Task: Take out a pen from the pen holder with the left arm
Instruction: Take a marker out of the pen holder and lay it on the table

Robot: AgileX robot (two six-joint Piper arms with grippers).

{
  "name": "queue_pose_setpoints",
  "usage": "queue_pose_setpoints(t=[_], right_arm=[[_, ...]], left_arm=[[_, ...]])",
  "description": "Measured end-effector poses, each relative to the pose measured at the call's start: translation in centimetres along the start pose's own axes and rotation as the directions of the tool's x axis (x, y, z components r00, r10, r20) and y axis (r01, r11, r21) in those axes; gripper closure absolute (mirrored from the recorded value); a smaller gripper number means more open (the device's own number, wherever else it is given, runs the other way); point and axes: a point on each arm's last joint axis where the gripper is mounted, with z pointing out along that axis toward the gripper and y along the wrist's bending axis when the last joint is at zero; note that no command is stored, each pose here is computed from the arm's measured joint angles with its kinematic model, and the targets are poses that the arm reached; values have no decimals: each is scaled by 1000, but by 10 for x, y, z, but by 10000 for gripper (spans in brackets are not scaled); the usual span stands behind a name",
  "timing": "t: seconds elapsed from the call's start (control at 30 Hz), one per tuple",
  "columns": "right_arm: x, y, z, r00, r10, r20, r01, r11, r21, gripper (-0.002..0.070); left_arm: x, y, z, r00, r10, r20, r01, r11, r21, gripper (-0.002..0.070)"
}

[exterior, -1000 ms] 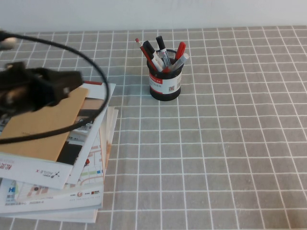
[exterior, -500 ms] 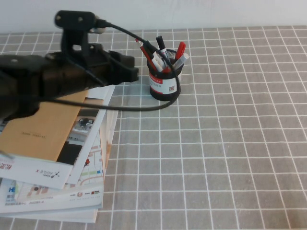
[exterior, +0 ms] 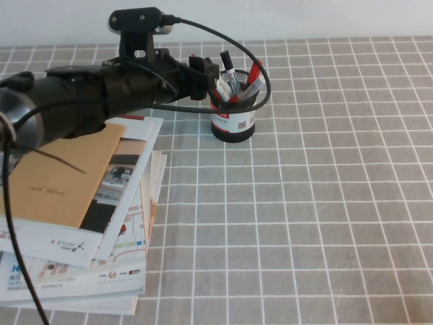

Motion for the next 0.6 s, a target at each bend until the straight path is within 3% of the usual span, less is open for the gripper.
queue_pose_setpoints(t=[0.47, 0.6], right_arm=[[0, 0, 0, 1000, 0, 0, 0, 1000, 0, 689], [0, 0, 0, 1000, 0, 0, 0, 1000, 0, 689]], left_arm=[[2, 14, 34, 999, 52, -2, -52, 998, -38, 246], [1, 16, 34, 999, 53, 1, -52, 997, -60, 343]])
